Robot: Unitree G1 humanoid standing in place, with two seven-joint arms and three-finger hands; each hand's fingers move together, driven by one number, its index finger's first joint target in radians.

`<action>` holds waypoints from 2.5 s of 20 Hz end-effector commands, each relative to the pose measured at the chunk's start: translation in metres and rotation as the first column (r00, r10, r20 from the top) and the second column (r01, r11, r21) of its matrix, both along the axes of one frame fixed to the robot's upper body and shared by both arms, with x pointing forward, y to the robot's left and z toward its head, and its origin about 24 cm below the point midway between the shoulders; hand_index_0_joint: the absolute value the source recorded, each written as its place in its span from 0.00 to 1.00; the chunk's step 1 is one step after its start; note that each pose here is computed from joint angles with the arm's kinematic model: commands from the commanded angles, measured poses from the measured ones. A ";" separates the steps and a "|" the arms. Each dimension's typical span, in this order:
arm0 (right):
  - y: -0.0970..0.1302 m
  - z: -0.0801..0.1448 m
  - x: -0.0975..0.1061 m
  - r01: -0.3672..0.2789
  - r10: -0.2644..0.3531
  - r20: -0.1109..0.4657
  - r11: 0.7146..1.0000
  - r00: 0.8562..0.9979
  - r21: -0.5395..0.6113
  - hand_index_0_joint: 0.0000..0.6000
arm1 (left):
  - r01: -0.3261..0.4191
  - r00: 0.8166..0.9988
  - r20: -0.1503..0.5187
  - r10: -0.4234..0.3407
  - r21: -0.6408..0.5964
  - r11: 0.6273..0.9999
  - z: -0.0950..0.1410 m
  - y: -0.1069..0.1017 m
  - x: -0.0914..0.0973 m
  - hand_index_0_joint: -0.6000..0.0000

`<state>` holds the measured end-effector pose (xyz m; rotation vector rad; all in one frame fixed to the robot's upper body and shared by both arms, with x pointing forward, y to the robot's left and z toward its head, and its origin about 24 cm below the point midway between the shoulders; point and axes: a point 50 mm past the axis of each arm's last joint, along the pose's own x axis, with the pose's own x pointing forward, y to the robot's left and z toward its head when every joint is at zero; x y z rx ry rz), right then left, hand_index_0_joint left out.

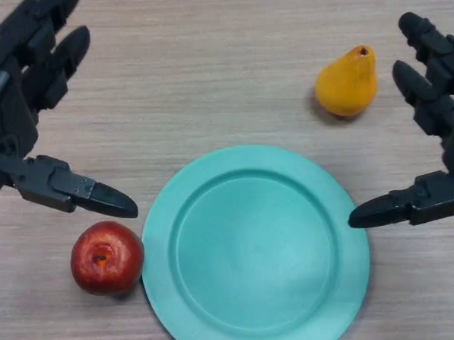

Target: Pick up the red apple and place it on the plate

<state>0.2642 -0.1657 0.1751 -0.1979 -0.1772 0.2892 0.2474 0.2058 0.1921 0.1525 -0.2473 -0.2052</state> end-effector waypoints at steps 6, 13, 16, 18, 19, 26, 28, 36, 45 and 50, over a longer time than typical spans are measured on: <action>0.000 0.035 -0.010 0.006 -0.008 0.206 1.000 0.979 0.010 0.00 | -0.099 0.971 0.221 0.088 0.041 0.994 0.047 0.026 -0.003 1.00; -0.002 0.042 -0.008 -0.009 0.004 0.254 1.000 0.967 0.019 0.00 | -0.071 0.955 0.292 0.047 0.069 0.995 0.038 0.012 -0.014 1.00; 0.003 0.042 -0.005 -0.007 0.007 0.248 1.000 0.969 -0.004 0.00 | -0.023 0.961 0.277 0.006 0.057 0.998 0.030 0.005 -0.033 1.00; 0.006 0.042 -0.002 -0.015 0.011 0.242 1.000 0.970 0.014 0.00 | -0.015 0.968 0.249 0.010 0.017 1.000 0.018 0.006 -0.042 1.00; 0.008 0.041 -0.001 -0.018 0.012 0.242 1.000 0.970 0.020 0.00 | -0.019 0.971 0.240 0.019 -0.002 1.000 0.013 0.009 -0.044 1.00; 0.019 0.037 0.003 -0.043 0.030 0.235 0.998 0.971 0.048 0.00 | -0.054 0.960 0.280 0.026 0.093 0.994 -0.044 0.046 -0.064 1.00; 0.018 0.039 0.006 -0.046 0.032 0.235 0.997 0.971 0.055 0.00 | -0.060 0.969 0.246 0.033 0.102 0.993 -0.061 0.055 -0.065 1.00; 0.005 0.046 0.011 -0.003 -0.011 0.272 0.999 0.962 0.050 0.00 | -0.046 0.991 0.132 0.023 0.181 0.982 -0.113 0.060 -0.051 1.00; -0.006 0.044 0.012 0.071 -0.066 0.263 0.997 0.962 -0.009 0.00 | -0.082 0.989 0.140 0.036 0.338 0.938 -0.154 0.051 -0.018 0.00; -0.005 0.046 0.011 0.073 -0.059 0.244 0.996 0.968 -0.051 0.00 | -0.110 0.986 0.148 0.076 0.241 0.964 -0.134 0.061 -0.011 0.00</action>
